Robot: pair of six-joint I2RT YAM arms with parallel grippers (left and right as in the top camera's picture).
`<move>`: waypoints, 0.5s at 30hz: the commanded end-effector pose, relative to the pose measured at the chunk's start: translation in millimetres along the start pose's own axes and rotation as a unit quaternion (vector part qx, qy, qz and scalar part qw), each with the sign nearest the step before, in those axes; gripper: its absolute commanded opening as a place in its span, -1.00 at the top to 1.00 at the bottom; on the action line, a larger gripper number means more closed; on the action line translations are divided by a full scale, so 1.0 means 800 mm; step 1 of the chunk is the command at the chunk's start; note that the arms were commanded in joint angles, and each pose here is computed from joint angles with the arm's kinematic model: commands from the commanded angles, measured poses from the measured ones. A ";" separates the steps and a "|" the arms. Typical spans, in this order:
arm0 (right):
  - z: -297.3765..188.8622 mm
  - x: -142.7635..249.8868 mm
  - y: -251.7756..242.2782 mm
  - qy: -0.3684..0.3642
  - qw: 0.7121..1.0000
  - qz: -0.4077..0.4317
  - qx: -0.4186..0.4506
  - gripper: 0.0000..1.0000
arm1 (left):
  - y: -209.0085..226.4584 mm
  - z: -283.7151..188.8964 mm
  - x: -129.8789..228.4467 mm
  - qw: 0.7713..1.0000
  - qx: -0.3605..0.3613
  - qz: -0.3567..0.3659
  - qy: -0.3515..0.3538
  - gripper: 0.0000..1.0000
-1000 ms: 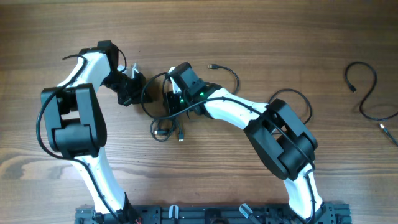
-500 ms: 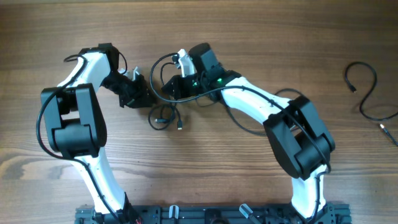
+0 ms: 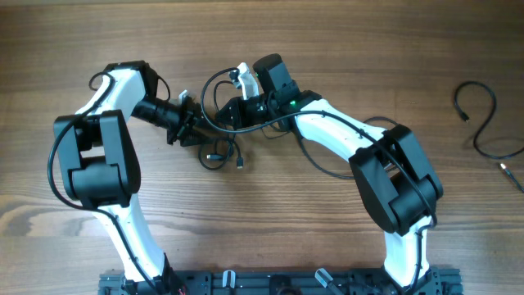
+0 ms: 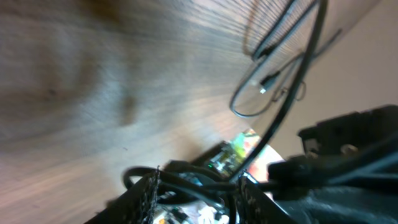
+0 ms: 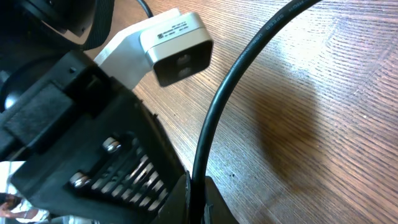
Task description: Untangle cables
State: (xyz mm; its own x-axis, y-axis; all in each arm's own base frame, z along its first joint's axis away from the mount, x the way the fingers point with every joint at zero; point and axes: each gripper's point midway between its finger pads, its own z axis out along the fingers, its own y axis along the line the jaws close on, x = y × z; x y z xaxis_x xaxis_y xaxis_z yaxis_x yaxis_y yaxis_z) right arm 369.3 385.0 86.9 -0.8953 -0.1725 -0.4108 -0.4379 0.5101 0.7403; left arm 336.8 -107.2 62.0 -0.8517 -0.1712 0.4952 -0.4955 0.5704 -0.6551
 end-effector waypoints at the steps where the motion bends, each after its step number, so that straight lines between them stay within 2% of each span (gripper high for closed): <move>1: -0.008 -0.008 0.016 -0.007 1.000 -0.021 -0.014 0.91 | -0.013 0.003 0.007 0.999 0.034 -0.026 0.017 0.20; 10: -0.008 -0.008 0.016 -0.007 1.000 -0.021 -0.015 0.91 | -0.012 0.002 0.015 0.998 0.030 -0.041 0.027 0.46; 15: -0.008 -0.008 0.016 -0.007 1.000 -0.020 -0.015 0.91 | -0.010 0.002 0.014 0.998 0.027 -0.050 0.026 0.77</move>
State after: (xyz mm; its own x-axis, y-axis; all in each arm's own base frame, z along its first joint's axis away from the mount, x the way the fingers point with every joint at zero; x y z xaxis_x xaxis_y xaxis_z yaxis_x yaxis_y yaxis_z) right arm 369.6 385.2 87.3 -0.8945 -0.1720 -0.4127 -0.4393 0.5092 0.7401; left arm 330.6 -112.8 72.4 -0.8061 -0.1752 0.5653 -0.5626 0.5235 -0.6399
